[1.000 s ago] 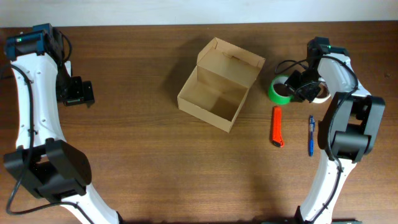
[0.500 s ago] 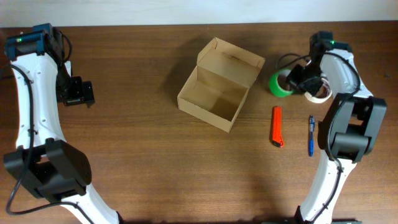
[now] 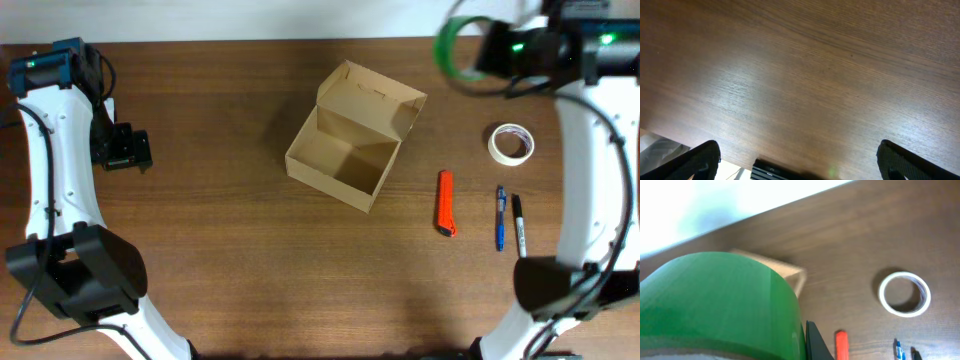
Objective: Pack container
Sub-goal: 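Carry the green tape with the right gripper and lower it into the box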
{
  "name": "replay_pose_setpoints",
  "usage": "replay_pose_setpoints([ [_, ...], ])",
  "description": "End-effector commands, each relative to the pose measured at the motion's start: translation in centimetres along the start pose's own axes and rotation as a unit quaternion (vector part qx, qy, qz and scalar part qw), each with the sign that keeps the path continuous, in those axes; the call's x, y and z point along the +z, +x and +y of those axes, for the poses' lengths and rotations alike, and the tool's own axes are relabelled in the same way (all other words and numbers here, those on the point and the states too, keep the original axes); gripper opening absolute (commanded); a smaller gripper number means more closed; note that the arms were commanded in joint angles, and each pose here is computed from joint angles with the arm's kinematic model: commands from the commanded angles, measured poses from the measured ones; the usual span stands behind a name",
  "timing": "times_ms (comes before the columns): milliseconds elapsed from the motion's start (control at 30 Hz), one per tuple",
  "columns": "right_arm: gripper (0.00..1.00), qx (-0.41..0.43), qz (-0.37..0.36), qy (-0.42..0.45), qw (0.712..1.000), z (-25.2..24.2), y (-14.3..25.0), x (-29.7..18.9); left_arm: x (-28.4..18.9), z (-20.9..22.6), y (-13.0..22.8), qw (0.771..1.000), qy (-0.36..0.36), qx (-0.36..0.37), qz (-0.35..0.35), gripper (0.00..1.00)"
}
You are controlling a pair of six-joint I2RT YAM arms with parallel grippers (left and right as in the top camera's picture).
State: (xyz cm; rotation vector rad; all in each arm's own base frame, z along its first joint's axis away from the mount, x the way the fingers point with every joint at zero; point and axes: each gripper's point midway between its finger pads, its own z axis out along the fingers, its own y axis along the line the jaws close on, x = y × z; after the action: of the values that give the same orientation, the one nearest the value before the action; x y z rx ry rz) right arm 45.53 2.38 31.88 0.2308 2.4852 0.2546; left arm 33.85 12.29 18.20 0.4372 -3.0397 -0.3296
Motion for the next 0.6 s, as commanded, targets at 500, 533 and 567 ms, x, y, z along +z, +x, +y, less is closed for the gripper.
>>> replay_pose_setpoints([
  [500,0.04,-0.229,0.152,0.034,0.961,12.3,11.6,8.5,0.0,0.4,0.1,1.000,-0.005,0.004,0.001,1.00],
  [533,0.04,-0.230,0.162,0.037,0.959,12.2,12.0,9.3,0.0,0.4,0.1,1.000,-0.005,0.004,0.001,1.00],
  [567,0.04,-0.231,0.172,0.041,0.957,12.0,12.4,10.2,0.0,0.4,0.1,1.000,-0.005,0.004,0.001,1.00],
])
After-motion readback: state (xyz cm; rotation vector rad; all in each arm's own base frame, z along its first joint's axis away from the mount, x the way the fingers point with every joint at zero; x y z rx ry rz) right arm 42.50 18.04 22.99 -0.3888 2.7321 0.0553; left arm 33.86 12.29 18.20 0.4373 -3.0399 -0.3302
